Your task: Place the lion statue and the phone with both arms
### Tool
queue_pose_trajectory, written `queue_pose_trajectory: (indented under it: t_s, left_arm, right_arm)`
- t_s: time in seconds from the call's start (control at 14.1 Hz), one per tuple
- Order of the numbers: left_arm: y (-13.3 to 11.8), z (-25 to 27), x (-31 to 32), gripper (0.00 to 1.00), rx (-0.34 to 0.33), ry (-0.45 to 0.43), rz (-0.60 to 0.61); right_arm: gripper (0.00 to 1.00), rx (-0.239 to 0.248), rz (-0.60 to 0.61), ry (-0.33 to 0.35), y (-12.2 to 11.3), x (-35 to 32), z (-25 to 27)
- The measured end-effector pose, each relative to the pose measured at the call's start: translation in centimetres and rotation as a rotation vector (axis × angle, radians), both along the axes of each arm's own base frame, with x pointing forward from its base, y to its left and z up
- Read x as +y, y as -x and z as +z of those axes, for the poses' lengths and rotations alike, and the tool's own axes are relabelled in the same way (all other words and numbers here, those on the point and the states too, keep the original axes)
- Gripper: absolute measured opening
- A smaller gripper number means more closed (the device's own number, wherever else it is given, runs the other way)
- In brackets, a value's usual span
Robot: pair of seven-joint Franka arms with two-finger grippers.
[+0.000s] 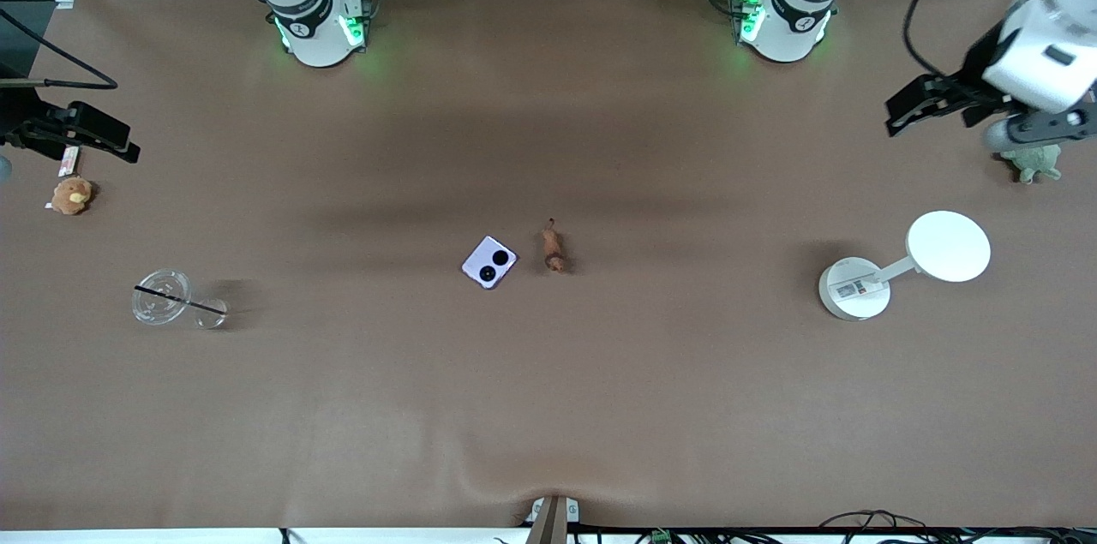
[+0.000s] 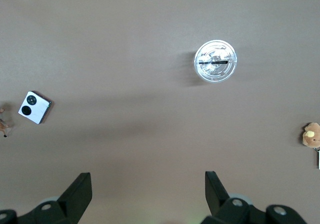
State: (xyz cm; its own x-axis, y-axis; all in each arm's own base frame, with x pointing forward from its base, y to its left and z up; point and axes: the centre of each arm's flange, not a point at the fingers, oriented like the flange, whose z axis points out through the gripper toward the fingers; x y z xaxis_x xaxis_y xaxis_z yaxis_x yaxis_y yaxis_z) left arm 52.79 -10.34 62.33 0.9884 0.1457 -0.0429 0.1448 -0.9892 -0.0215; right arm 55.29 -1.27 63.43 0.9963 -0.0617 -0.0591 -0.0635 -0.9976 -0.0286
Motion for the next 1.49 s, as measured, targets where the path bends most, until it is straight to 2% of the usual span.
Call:
queue_pose_trajectory:
  t_s: [0.36,0.57,0.99,1.28,1.49]
  left_arm:
    - [-3.3,-6.8,-8.2,1.00,-0.001,0.033,0.050]
    - [-3.9,-11.5,-15.2,1.00,-0.002,0.065,0.107]
    - [-1.6,-21.8,-30.3,1.00,-0.040,0.042,0.229]
    - [-1.2,-27.9,-37.4,1.00,-0.036,0.032,0.226]
    - [-0.9,-32.8,-40.2,1.00,-0.078,0.028,0.192]
  right_arm:
    - [1.00,0.000,0.001,0.000,0.0,0.0,0.0]
    - [1.00,0.000,0.001,0.000,0.0,0.1,0.0]
    - [1.00,0.000,0.003,0.000,0.0,0.2,0.0]
    - [1.00,0.001,0.003,0.000,0.0,0.2,0.0]
    - [1.00,0.001,0.003,0.000,0.0,0.2,0.0]
